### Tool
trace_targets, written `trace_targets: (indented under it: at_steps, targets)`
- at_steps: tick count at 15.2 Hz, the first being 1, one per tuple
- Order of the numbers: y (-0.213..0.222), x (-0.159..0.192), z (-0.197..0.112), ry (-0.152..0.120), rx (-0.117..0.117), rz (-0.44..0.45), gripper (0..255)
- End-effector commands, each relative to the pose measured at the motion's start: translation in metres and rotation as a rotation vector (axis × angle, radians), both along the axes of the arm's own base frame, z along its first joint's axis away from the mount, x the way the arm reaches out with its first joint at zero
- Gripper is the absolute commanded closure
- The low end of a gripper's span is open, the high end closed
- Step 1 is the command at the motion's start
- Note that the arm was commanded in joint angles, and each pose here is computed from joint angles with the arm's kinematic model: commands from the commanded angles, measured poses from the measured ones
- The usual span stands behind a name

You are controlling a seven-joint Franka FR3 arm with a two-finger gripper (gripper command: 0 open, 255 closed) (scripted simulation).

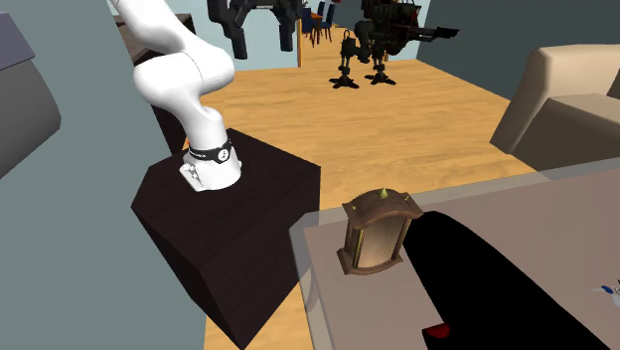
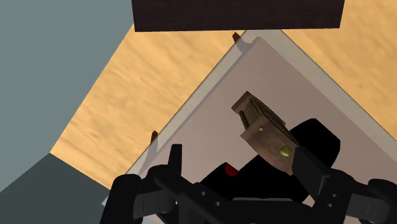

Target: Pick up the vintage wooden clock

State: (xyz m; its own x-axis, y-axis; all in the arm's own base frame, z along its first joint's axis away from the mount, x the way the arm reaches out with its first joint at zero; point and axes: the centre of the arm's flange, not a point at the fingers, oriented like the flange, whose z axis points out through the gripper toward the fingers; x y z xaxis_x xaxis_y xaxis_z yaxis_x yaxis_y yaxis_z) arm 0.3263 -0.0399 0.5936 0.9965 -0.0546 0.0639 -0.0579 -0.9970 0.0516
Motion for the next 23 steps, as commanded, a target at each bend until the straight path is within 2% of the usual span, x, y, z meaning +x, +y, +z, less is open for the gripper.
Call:
trace_targets:
  at_steps: [1, 12, 23]
  targets:
    - [0.000, 0.000, 0.000, 0.000, 0.000, 0.000, 0]
    - [0.072, 0.064, -0.107, 0.014, 0.041, -0.256, 0]
    - [0.130, 0.144, -0.212, 0.027, 0.081, -0.513, 0]
